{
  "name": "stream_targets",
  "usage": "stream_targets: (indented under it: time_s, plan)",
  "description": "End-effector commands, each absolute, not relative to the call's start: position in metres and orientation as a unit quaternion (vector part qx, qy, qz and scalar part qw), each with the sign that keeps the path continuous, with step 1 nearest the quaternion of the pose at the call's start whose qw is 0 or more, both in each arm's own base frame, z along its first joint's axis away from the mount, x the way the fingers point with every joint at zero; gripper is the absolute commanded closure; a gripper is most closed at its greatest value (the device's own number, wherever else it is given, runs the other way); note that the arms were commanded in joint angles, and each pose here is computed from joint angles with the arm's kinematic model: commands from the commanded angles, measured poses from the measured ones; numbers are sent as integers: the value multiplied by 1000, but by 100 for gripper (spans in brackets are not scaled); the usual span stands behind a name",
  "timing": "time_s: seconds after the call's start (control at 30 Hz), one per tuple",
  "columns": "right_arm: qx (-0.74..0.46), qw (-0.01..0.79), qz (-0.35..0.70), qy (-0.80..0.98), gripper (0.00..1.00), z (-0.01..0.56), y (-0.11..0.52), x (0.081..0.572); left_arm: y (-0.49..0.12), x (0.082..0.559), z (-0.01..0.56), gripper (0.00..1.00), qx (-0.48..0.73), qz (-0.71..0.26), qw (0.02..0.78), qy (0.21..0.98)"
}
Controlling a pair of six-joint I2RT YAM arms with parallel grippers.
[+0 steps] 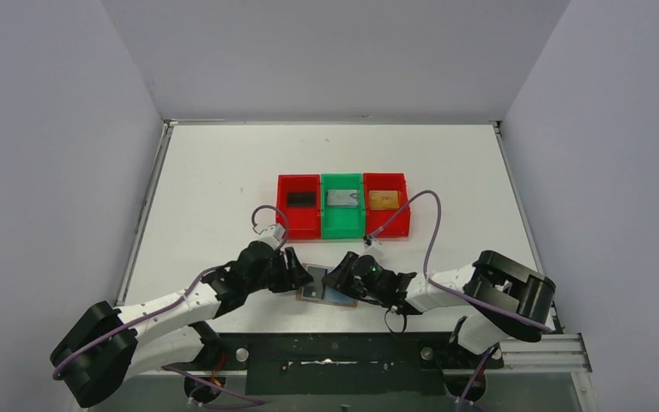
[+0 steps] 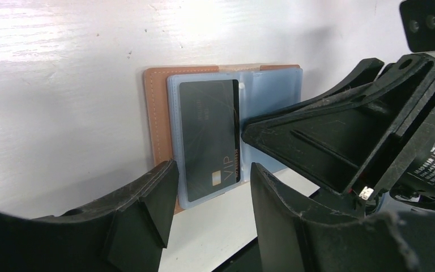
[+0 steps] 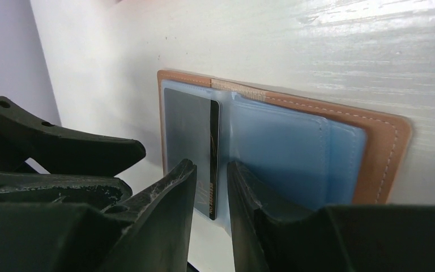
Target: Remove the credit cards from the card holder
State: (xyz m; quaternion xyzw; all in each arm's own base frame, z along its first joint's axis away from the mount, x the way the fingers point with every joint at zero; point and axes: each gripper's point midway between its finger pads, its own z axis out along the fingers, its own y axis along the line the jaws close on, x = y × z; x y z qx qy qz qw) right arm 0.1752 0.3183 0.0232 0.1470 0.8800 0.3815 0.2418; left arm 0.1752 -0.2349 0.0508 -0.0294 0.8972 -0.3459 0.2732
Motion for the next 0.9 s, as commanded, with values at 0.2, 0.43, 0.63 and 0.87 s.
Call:
stream_targets:
  time_s: [0.2, 0.43, 0.63, 0.87]
  plan:
    - [71, 289, 324, 898, 68, 56, 314, 184, -237, 196, 81, 51, -33, -346, 323, 880]
    - [61, 283, 343, 894, 67, 68, 338, 192, -236, 195, 83, 52, -37, -349, 325, 878]
    - [91, 258, 320, 907, 68, 43, 331, 188, -241, 194, 85, 51, -24, -358, 321, 876]
    - [98, 223, 336, 910, 70, 18, 324, 170, -249, 191, 75, 52, 4, -353, 298, 887]
